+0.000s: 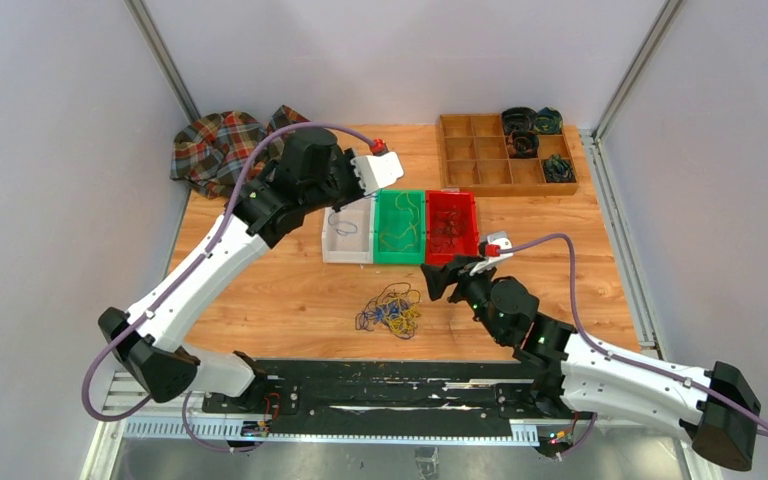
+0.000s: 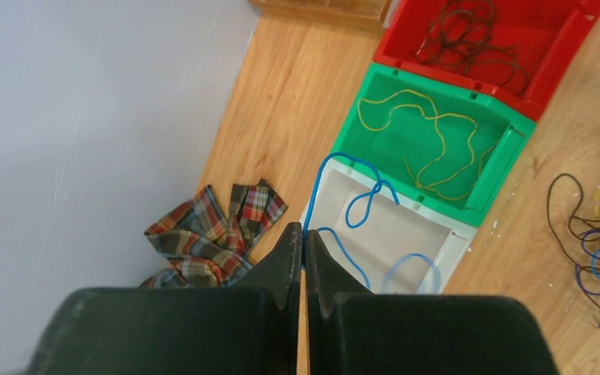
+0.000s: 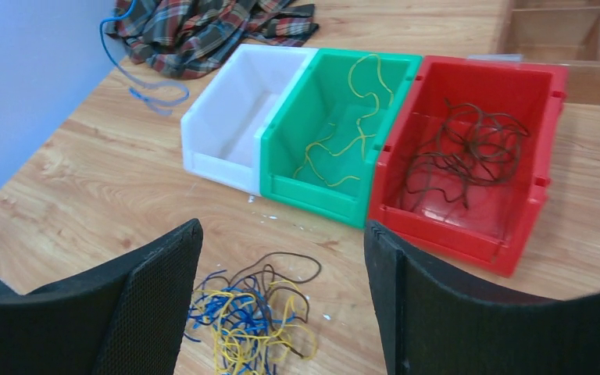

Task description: Untangle the cables

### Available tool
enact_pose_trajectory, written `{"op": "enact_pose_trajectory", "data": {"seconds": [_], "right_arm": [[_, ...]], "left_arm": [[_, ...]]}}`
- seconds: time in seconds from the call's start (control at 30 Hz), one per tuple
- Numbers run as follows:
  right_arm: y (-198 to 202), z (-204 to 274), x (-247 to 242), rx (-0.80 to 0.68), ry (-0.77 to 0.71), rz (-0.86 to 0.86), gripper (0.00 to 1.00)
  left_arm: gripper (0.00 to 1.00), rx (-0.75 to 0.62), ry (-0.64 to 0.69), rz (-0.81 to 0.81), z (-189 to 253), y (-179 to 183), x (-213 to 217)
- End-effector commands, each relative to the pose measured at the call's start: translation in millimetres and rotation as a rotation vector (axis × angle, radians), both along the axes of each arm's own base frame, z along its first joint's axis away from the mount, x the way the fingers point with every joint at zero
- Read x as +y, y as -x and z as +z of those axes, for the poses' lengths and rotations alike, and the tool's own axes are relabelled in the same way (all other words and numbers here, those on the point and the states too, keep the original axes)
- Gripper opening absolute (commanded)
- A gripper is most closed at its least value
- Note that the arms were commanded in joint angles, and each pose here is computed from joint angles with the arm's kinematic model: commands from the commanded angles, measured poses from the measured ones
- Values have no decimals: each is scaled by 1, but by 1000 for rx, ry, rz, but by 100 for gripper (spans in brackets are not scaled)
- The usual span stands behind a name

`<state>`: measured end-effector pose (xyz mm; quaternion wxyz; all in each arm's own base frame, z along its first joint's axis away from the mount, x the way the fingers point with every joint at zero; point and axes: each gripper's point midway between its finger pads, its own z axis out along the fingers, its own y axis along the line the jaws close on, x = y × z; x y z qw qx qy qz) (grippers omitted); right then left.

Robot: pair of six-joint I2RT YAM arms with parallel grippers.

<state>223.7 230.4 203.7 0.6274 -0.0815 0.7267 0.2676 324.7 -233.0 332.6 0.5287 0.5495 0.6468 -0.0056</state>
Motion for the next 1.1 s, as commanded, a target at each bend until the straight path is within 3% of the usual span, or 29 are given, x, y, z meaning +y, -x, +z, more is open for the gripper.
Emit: {"op": "enact_pose_trajectory", "data": {"seconds": [0.0,0.4,1.07], "right_arm": [[-6,-15,-28,13,69,-106,75],[-8,-12,-44,7,89,-152,74],[-6,-11,-56,17,111,-168,74]], "left_arm": [[1,6,-29,41,-18,-23,5],[1,100,-122,115,-87,-62,25],[1,222,-181,220,-165,-83,43]]}}
